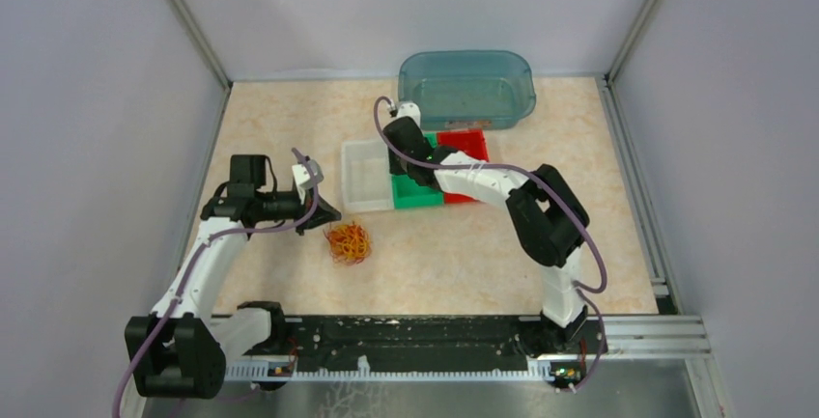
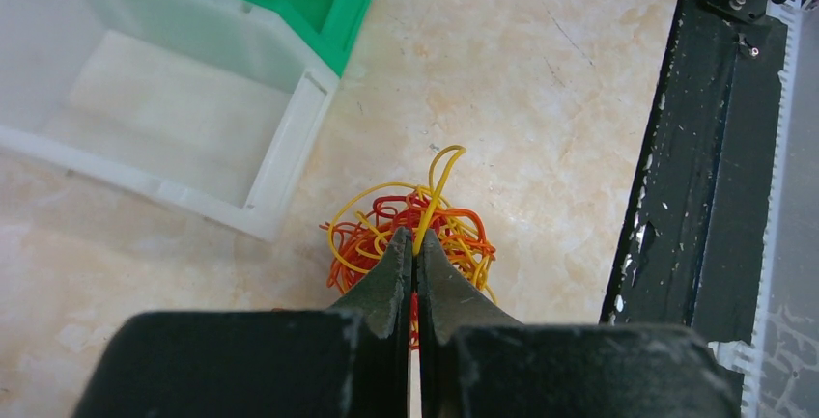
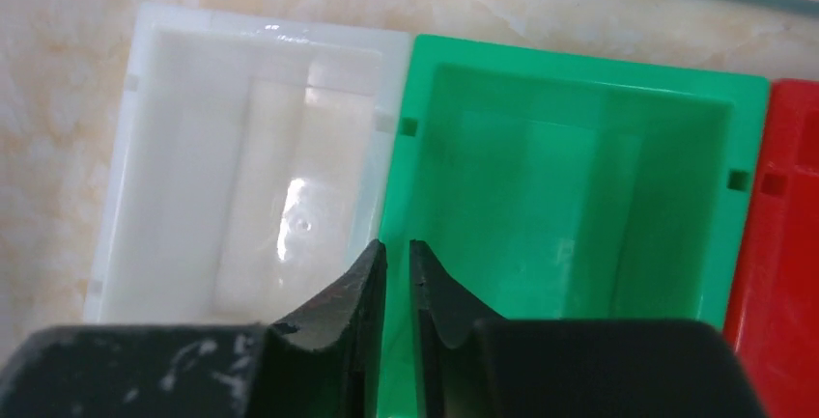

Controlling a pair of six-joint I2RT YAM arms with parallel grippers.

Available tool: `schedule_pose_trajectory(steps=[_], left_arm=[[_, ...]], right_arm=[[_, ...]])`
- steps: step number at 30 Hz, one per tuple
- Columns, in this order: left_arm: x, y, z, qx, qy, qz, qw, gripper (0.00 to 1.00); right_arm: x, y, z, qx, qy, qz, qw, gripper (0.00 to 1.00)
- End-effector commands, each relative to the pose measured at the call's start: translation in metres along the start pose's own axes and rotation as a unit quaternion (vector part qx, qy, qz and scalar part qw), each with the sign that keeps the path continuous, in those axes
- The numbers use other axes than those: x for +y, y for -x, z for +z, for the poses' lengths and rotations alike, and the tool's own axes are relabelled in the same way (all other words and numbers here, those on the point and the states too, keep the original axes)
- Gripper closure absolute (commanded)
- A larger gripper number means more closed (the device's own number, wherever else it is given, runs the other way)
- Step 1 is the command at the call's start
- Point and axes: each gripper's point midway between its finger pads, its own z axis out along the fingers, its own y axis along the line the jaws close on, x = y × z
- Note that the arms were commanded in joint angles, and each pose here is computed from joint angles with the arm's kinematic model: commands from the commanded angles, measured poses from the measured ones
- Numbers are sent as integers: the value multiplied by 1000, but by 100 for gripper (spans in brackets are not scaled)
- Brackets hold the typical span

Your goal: Untangle the cables

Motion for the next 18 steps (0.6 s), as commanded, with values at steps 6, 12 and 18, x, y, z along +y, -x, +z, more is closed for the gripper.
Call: schedule_pose_trajectory(steps=[6,12,18], left_arm=[[-7,20,-4,-22,-9,15,1000,100],[-6,31,-5,-31,-13,4,999,100],[-10,44,-8,-44,-17,5,999,100]], right_arm=[[-12,24,18,-43,-85,43,994,86],[-21,48,-3,-102,-94,95,986,86],[-11,52,-9,-106,-51,112,987,63]])
